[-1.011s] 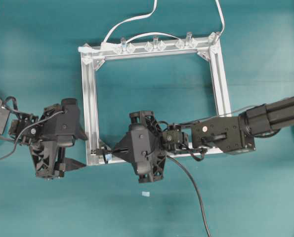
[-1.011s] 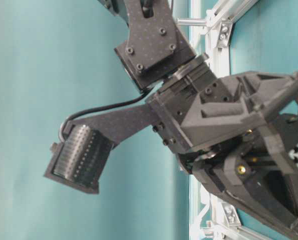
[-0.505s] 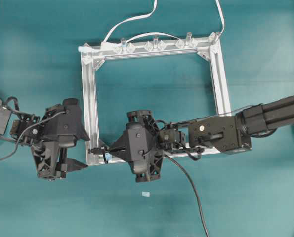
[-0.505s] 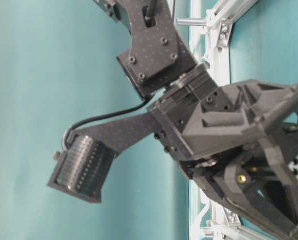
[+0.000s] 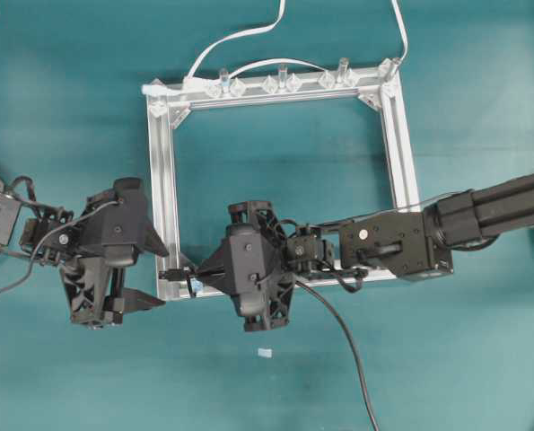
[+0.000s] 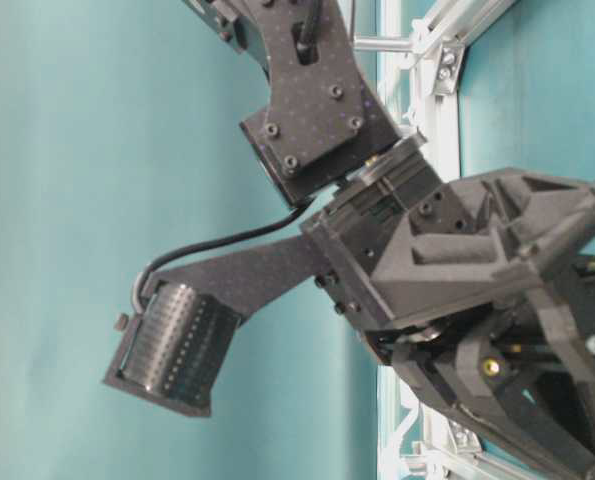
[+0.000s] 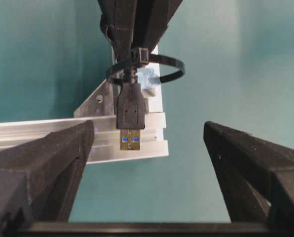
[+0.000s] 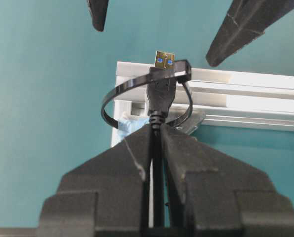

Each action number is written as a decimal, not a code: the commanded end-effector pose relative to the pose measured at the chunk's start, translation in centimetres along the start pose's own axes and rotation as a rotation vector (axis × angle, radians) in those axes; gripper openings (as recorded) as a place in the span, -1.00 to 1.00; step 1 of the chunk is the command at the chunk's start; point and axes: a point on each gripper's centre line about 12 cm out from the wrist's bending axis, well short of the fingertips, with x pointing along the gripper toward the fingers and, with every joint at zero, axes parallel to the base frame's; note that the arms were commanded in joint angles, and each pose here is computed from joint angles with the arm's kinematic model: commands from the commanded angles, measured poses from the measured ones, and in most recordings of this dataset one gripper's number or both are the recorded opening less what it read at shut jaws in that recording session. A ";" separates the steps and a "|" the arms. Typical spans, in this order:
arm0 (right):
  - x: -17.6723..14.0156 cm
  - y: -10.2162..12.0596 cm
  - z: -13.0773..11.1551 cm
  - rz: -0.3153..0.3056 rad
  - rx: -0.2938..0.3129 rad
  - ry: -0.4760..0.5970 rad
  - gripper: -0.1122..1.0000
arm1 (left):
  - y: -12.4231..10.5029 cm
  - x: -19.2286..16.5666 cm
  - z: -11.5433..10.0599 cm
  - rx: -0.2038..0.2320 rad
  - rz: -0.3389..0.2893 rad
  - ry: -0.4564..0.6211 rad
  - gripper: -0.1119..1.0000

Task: Insert the wire through the string loop located on the left side.
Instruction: 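Move the left gripper to the connector protruding from the loop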

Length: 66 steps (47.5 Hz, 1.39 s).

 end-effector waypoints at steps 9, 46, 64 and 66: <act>-0.3 0.3 2.1 0.007 -0.001 -0.055 -0.64 | -0.1 2.0 0.3 -0.003 -0.002 -0.014 0.83; -0.3 0.0 2.0 0.002 0.008 -0.051 -0.64 | -0.2 3.6 0.6 0.003 0.003 -0.006 -0.37; -0.3 -0.2 2.0 -0.002 0.009 -0.052 -0.64 | -0.2 3.5 0.5 0.009 0.003 -0.006 -0.43; -0.3 -0.2 2.0 -0.002 0.009 -0.052 -0.64 | -0.1 3.4 0.5 0.008 0.004 -0.007 -0.43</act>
